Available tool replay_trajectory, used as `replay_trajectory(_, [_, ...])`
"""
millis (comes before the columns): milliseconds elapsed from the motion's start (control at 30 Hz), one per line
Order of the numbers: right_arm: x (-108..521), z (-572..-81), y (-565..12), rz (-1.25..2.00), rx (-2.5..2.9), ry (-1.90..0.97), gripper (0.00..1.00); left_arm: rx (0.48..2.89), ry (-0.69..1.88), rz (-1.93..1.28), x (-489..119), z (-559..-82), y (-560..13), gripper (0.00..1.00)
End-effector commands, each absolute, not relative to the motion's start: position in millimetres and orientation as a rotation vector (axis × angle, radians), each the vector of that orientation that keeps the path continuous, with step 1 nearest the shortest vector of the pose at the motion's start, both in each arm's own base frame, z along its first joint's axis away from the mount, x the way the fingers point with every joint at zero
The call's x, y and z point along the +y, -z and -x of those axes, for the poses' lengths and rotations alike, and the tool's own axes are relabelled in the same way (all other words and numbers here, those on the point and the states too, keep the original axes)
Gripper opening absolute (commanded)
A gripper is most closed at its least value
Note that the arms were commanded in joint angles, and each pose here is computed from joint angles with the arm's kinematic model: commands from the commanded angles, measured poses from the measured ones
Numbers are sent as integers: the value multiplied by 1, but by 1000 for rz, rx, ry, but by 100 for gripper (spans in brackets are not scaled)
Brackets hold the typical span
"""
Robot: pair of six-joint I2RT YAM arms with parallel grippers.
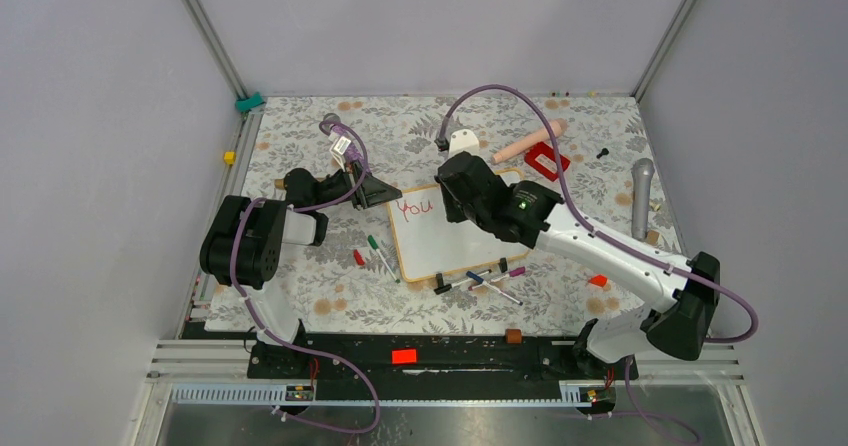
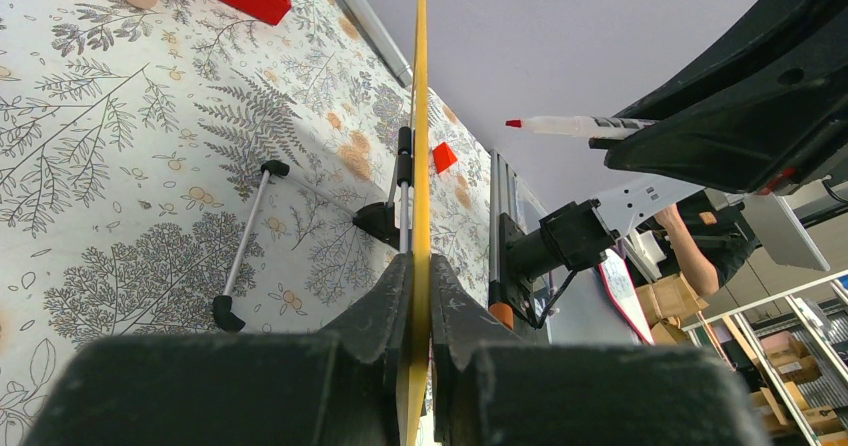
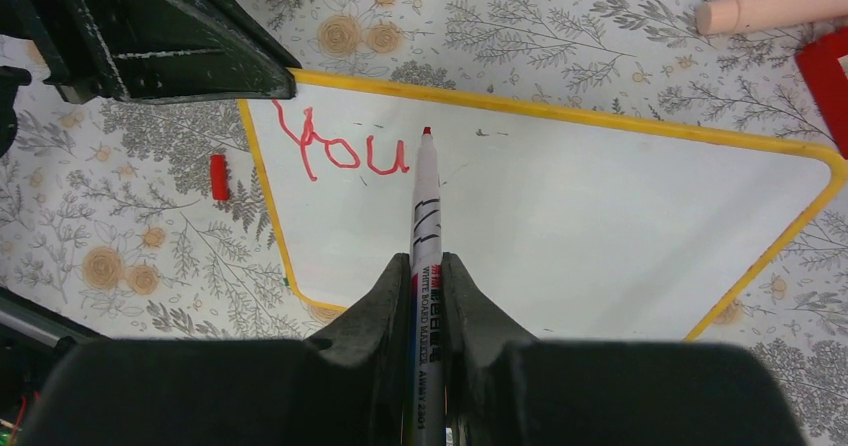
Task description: Write a sentence on the whiteboard
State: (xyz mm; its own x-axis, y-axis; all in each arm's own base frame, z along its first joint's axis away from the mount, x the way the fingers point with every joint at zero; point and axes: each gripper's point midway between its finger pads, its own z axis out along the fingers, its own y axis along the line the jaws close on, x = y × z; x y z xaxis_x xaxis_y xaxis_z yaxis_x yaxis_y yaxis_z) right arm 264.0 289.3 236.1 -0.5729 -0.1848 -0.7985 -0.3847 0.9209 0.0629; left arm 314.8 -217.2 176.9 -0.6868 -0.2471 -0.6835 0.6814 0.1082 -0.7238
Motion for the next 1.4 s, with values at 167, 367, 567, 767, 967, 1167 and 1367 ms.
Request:
replay_trajectory(167, [266, -269, -243, 361, 2156, -206, 0, 1592, 1632, -540, -217, -308, -197, 1])
replay_trajectory(367, [257, -265, -242, 348, 2159, -194, 0, 1607, 1640, -517, -216, -307, -193, 1])
replay_trajectory(567, [251, -262, -244, 362, 2151, -191, 0, 1611, 1638, -519, -217, -308, -189, 1])
replay_trajectory(767, [248, -262, -242, 376, 2154, -182, 0, 1604, 1622, -512, -216, -314, -188, 1])
replay_trajectory(967, [247, -259, -237, 393, 2165, -190, 0, 1611, 1638, -511, -218, -319, -188, 1])
replay_trajectory(1167, [249, -258, -234, 413, 2172, -192, 0, 1607, 1645, -562, -218, -316, -189, 1])
replay_trajectory(1367, [254, -260, -235, 419, 2175, -203, 0, 1617, 1668, -611, -218, -313, -188, 1])
